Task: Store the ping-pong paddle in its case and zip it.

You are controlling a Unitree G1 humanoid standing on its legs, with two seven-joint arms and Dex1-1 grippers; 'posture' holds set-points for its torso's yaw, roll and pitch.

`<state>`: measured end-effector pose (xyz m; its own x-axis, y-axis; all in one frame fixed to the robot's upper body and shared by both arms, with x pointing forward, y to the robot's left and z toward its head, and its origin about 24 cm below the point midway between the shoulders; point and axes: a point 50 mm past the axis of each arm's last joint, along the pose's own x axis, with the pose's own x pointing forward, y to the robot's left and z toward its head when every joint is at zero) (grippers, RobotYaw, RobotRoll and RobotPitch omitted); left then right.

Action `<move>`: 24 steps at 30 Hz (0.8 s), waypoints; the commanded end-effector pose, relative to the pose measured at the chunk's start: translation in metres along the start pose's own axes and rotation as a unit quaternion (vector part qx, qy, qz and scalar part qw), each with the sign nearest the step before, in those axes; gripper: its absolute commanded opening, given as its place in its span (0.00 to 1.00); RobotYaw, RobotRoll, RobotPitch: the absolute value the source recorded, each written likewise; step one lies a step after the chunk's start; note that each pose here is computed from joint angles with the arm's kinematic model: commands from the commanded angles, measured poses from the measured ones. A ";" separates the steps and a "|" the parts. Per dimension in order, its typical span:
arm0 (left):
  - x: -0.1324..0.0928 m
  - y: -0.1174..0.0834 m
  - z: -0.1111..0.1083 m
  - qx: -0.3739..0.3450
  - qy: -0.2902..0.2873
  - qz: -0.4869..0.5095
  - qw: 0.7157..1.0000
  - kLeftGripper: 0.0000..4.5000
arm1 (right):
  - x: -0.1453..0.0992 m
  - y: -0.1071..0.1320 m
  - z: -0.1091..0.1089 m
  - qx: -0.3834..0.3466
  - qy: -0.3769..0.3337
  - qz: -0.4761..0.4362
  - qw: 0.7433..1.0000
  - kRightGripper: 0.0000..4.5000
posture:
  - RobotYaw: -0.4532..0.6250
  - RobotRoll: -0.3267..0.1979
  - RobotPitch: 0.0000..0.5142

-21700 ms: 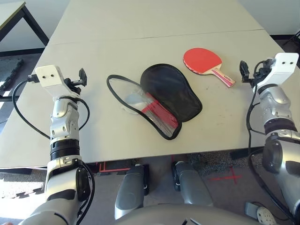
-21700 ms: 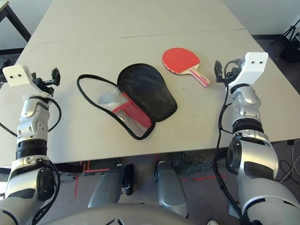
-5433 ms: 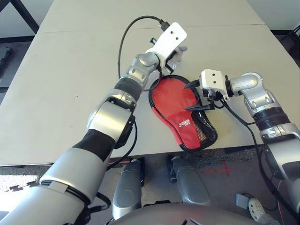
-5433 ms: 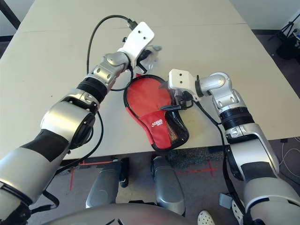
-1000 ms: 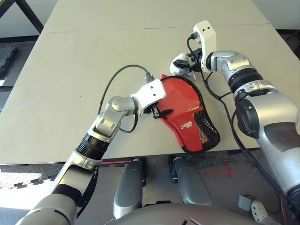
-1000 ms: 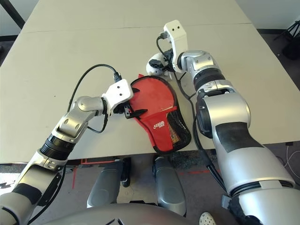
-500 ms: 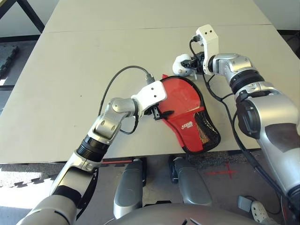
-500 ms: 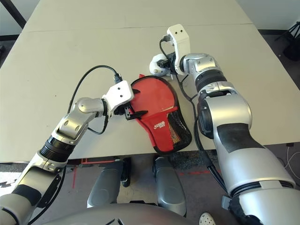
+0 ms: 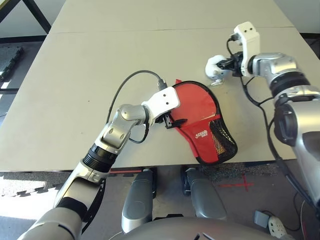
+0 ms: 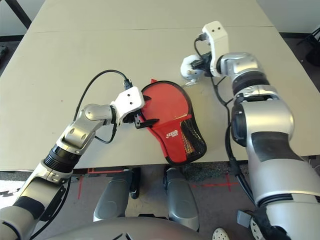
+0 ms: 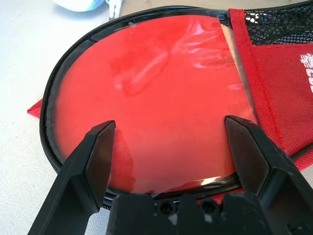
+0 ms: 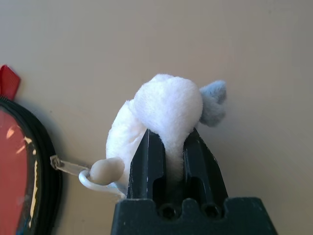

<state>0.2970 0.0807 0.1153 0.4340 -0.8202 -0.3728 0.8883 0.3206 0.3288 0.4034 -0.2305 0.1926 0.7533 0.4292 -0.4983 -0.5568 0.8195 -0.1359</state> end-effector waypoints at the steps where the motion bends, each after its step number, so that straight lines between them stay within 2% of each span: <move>1: 0.007 -0.017 -0.028 -0.031 0.059 -0.037 0.997 1.00 | -0.015 -0.009 -0.002 -0.034 0.027 0.022 0.999 0.02 | 0.50 0.62 0.46; 12: 0.010 -0.016 -0.028 -0.029 0.059 -0.039 0.997 1.00 | -0.052 -0.026 -0.014 -0.077 0.103 0.081 0.988 0.02 | 0.49 0.62 0.46; 15: 0.010 -0.016 -0.028 -0.029 0.060 -0.039 0.997 1.00 | -0.065 -0.029 -0.024 -0.079 0.143 0.124 0.979 0.02 | 0.48 0.62 0.45; 19: 0.011 -0.016 -0.029 -0.031 0.060 -0.040 0.997 1.00 | -0.075 -0.025 -0.039 -0.071 0.187 0.195 0.960 0.02 | 0.47 0.62 0.45; 24: 0.012 -0.017 -0.030 -0.033 0.060 -0.041 0.997 1.00 | -0.078 -0.017 -0.054 -0.070 0.210 0.233 0.947 0.02 | 0.47 0.62 0.46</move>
<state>0.2991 0.0759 0.1129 0.4165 -0.8289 -0.3733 0.8961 0.3051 0.3224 0.3439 -0.2907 0.1967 0.2742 0.5442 -0.7929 -0.8674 0.4960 0.0405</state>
